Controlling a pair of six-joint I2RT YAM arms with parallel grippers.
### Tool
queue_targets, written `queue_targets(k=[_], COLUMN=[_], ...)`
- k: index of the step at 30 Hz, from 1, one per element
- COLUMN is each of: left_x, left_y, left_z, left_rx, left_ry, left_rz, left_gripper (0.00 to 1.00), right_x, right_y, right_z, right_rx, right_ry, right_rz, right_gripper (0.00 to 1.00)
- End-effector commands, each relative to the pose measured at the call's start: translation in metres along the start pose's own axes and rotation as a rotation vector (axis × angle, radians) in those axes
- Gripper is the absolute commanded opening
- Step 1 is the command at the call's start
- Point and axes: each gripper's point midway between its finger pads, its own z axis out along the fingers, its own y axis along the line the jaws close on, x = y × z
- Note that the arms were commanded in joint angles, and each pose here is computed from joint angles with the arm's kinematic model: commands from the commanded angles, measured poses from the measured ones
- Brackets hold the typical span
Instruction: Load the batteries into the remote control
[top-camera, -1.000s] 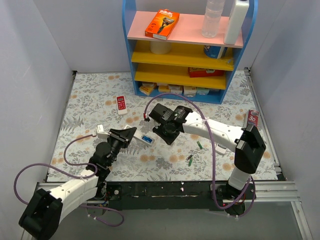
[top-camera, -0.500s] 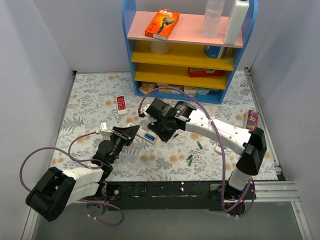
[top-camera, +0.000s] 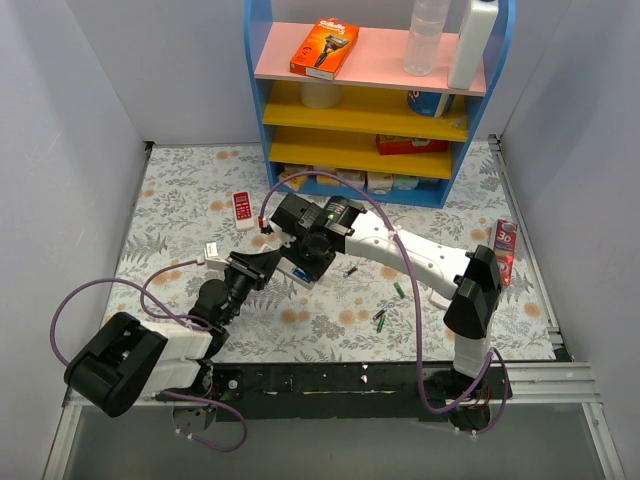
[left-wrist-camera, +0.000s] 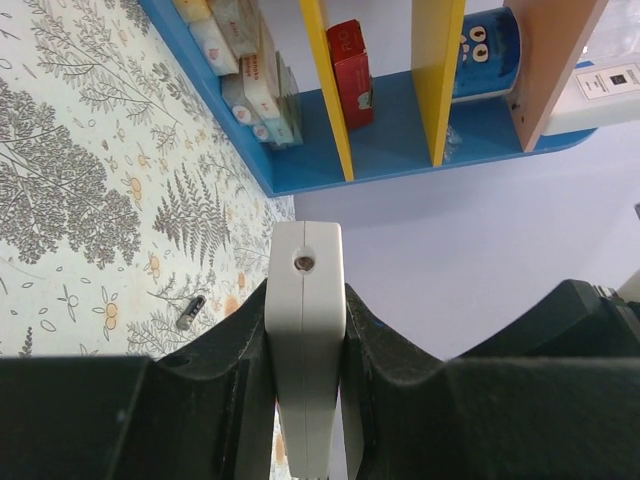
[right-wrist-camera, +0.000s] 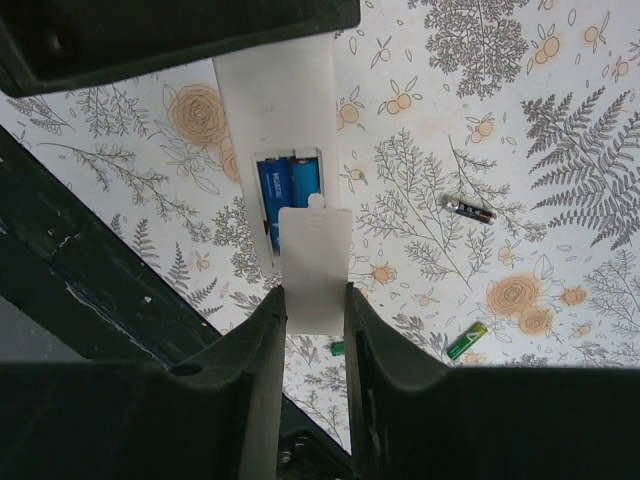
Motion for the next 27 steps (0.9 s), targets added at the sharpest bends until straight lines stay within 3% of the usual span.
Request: queue_targets(k=[1,16,27], left_x=[0.014,0.014,0.012], left_y=[0.064,0.060,0.021], left_z=[-0.063,-0.058,-0.051], left_rx=[-0.165,-0.209,-0.084], left_ry=[0.044,0.033,0.063], left_rz=[-0.148,-0.384,-0.444], left_gripper=[0.00,0.00,0.00], right_x=[-0.007,-0.014,-0.017], right_y=[0.001,0.004,0.009], right_z=[-0.010,-0.022,-0.025], right_rx=[0.004,-0.006,-0.033], right_ry=[0.007,0.058,0.008], right_rz=[-0.030,-0.053,-0.054], right_gripper=[0.14,0.14,0.14])
